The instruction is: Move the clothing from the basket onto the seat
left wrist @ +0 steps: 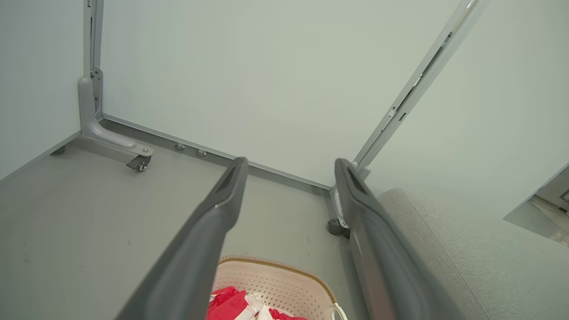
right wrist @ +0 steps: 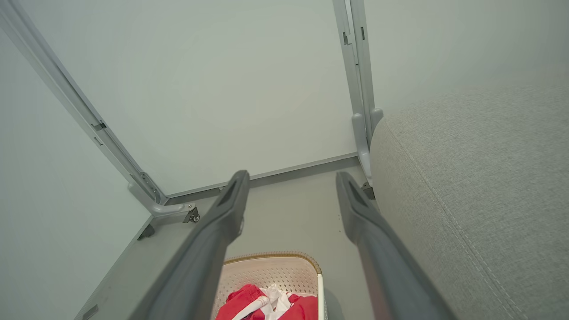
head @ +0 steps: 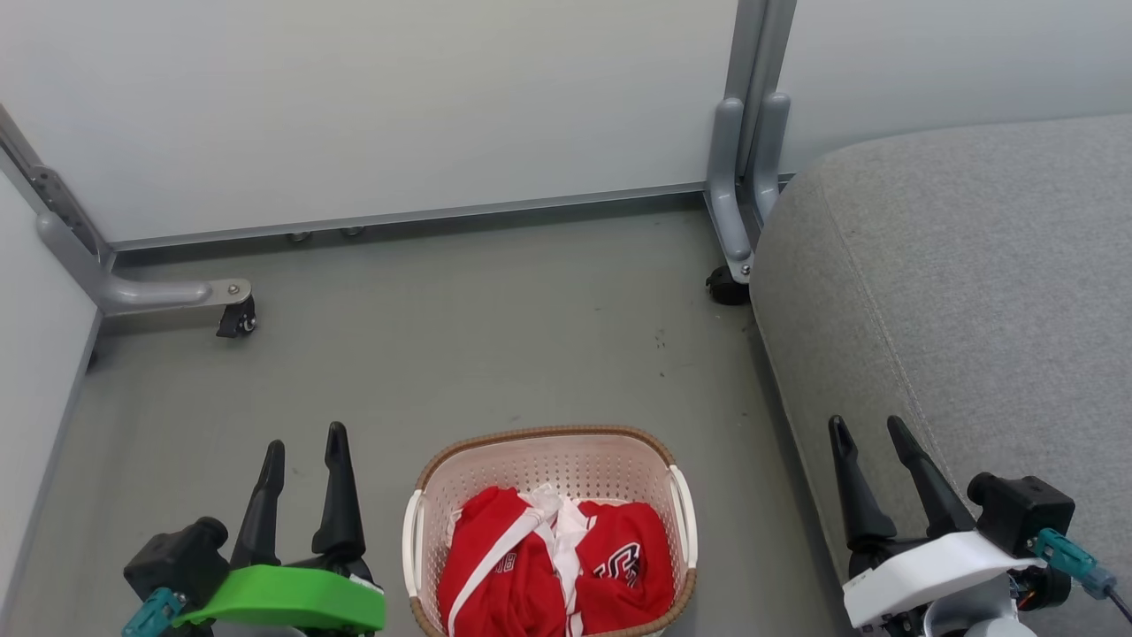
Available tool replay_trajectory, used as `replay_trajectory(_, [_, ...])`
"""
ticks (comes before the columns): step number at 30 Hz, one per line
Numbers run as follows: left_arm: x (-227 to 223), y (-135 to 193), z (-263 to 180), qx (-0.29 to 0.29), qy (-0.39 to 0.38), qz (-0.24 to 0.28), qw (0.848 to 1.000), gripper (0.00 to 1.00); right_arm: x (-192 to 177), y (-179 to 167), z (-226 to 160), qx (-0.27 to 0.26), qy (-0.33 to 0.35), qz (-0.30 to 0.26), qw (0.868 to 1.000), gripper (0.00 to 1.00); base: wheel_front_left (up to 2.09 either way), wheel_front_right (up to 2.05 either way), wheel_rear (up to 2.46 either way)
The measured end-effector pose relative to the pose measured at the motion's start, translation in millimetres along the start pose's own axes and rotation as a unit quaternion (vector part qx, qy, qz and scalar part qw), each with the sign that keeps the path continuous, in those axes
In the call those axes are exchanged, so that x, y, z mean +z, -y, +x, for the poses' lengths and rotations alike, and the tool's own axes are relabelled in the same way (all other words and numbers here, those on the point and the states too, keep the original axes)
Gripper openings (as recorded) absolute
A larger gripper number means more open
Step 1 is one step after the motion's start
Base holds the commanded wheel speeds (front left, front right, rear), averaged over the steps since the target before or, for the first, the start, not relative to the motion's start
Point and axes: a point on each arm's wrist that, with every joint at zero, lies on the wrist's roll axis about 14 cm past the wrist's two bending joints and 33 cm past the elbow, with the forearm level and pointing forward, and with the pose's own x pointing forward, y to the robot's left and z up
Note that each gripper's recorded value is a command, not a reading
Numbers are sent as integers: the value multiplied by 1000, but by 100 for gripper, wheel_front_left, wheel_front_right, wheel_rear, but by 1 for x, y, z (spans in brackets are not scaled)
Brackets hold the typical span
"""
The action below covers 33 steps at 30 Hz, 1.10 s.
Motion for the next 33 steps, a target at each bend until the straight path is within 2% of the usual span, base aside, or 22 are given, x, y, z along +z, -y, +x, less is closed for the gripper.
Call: replay_trajectory(33, [1,22,-3,-37,26,130,990,100,4,-9,-5,22,20,-126,992,100,0,0,0])
